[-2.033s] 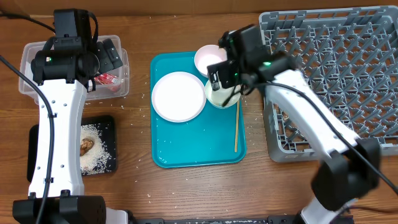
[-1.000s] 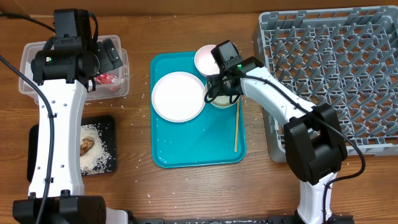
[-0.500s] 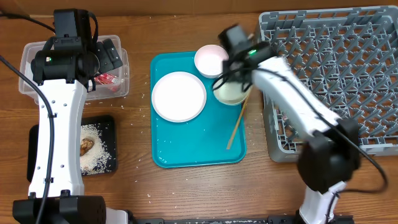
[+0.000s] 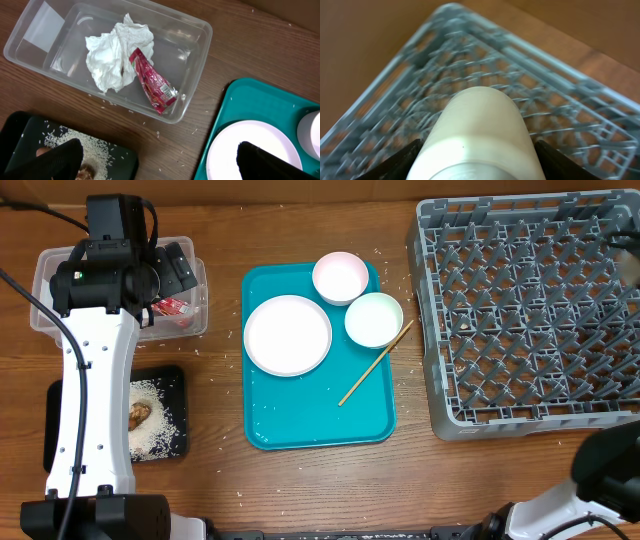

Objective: Sort waste into correct bins and load items into the dishwasher
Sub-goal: 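Carry the white cup right over the grey dish rack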

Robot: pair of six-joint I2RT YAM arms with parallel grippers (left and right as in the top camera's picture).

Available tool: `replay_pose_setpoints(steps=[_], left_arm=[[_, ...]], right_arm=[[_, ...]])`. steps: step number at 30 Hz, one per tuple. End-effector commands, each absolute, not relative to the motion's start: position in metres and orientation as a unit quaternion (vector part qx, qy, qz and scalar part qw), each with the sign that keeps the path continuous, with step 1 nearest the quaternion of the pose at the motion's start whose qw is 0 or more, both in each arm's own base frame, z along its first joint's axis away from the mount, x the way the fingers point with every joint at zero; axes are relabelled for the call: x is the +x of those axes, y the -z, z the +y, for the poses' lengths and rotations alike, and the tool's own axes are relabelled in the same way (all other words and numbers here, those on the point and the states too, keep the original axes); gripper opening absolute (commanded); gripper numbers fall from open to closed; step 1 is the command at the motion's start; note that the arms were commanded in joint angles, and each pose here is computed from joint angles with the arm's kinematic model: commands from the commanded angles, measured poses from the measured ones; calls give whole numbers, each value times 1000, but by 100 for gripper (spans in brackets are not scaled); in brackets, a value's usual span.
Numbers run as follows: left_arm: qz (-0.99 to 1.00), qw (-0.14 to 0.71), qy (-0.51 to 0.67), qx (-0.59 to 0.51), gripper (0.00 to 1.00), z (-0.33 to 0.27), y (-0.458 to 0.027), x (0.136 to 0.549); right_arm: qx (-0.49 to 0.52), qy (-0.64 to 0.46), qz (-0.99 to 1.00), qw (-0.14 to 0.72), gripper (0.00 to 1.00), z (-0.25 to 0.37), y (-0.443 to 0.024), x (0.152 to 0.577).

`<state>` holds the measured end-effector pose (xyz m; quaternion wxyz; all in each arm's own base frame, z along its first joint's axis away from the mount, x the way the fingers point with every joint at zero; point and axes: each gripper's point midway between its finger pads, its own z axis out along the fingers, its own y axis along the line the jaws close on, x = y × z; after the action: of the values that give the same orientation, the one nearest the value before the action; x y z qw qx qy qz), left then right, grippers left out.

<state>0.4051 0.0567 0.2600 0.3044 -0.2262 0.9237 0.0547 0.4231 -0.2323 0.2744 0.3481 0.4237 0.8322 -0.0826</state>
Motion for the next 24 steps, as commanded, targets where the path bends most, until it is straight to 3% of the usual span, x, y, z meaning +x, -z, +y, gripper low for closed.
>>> replay_pose_setpoints(steps=[1, 3, 5, 6, 24], left_arm=[[920, 314, -50, -232, 100, 57, -267, 406], [920, 313, -50, -232, 100, 57, -267, 406], [920, 313, -50, -232, 100, 57, -267, 406], [920, 314, -50, -232, 100, 57, -267, 406], [920, 314, -50, -232, 100, 57, -267, 406]], right_arm=[[453, -10, 831, 324, 67, -267, -240, 417], [455, -21, 833, 315, 73, -279, -228, 414], [453, -24, 837, 306, 97, -283, -218, 414], [446, -23, 842, 303, 100, -283, -215, 414], [431, -12, 849, 306, 100, -272, -224, 415]])
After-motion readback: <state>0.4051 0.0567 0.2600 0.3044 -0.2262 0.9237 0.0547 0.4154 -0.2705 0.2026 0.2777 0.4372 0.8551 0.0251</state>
